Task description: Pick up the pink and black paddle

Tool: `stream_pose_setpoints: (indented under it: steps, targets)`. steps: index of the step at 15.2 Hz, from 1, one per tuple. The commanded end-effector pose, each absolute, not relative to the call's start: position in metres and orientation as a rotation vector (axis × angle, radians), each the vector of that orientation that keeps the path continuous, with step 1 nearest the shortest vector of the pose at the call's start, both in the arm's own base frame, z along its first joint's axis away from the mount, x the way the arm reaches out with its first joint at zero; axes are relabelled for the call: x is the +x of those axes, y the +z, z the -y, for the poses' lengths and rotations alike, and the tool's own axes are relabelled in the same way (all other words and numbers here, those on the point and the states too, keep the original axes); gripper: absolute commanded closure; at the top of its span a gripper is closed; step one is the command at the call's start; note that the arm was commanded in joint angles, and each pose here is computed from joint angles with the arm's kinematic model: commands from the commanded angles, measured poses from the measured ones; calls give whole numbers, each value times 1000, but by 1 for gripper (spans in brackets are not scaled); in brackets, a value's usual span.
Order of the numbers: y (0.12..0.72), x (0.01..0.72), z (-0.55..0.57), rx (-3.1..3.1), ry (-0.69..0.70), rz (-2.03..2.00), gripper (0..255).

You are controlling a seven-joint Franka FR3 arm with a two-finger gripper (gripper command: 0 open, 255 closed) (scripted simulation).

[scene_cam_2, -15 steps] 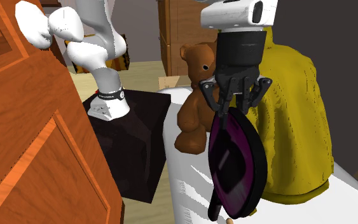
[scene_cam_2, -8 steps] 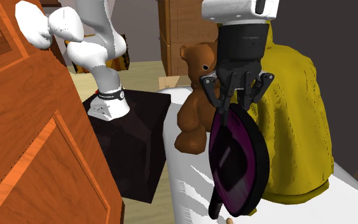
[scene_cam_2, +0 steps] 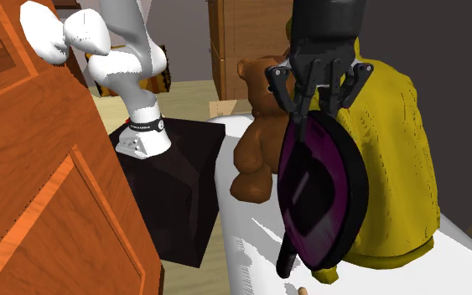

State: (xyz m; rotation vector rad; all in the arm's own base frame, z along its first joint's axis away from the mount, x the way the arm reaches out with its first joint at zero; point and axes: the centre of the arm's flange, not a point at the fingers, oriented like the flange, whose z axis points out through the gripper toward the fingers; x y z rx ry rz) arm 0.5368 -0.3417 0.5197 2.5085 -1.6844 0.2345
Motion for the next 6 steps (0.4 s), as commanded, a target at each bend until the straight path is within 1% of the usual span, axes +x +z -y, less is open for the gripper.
stream_pose_setpoints:
  steps: [1,6]
  targets:
    - [530,536,342,2508,237,1684,255]
    - [547,536,342,2508,237,1684,255]
